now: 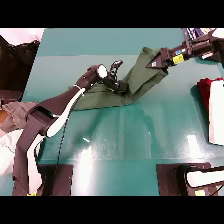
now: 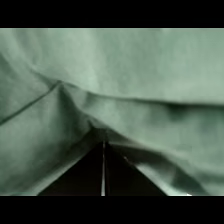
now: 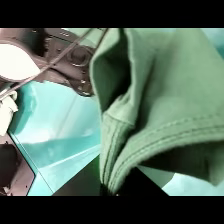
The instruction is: Fold the shirts.
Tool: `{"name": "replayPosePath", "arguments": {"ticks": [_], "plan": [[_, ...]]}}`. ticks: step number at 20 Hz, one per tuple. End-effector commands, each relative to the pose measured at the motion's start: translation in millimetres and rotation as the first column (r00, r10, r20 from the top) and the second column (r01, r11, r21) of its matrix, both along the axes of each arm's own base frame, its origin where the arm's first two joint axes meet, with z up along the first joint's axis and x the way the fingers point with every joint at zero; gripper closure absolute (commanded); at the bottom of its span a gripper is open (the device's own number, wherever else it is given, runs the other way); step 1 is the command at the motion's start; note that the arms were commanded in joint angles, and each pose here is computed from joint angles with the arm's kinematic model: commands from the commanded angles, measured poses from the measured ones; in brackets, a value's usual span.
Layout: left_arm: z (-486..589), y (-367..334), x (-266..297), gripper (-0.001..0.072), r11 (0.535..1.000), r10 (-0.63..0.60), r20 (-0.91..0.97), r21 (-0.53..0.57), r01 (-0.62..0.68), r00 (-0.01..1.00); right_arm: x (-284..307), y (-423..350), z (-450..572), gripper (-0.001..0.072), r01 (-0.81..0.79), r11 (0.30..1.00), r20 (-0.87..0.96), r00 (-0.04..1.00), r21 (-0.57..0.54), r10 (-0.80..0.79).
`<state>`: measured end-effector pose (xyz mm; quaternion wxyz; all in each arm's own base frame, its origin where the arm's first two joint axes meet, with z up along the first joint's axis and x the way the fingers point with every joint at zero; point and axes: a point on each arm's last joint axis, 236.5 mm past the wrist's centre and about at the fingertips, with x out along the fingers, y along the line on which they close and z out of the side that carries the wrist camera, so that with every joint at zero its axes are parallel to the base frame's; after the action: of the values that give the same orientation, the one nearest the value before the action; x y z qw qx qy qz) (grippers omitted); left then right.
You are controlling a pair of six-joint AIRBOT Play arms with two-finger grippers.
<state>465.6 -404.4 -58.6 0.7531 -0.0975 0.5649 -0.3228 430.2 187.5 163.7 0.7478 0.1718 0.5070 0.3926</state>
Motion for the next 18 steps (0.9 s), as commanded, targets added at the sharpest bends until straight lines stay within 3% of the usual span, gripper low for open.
{"name": "replayPosePath", "arguments": {"ticks": [1,6,11,18], "plan": [[20.1,0.6,5.9,0.0687,1.000,-0.021,0.046,0.012,0.020,0.999,-2.1,11.0,22.6,0.0693,-0.012,1.000,0.041,0.999,0.007,0.012],[76.7,49.1,26.3,0.0687,0.995,-0.013,0.171,0.096,-0.003,0.985,-4.2,22.8,31.4,0.0693,-0.023,1.000,0.058,0.998,0.014,0.022],[173.1,153.3,48.5,0.0686,0.986,0.102,0.276,0.097,-0.133,0.956,-4.4,65.1,40.3,0.0693,-0.048,0.998,0.122,0.992,0.043,0.043],[248.6,281.5,22.6,0.0686,0.943,0.190,0.341,0.197,-0.268,0.921,-5.6,139.6,33.6,0.0693,-0.091,0.992,0.177,0.981,0.089,0.074]]}}
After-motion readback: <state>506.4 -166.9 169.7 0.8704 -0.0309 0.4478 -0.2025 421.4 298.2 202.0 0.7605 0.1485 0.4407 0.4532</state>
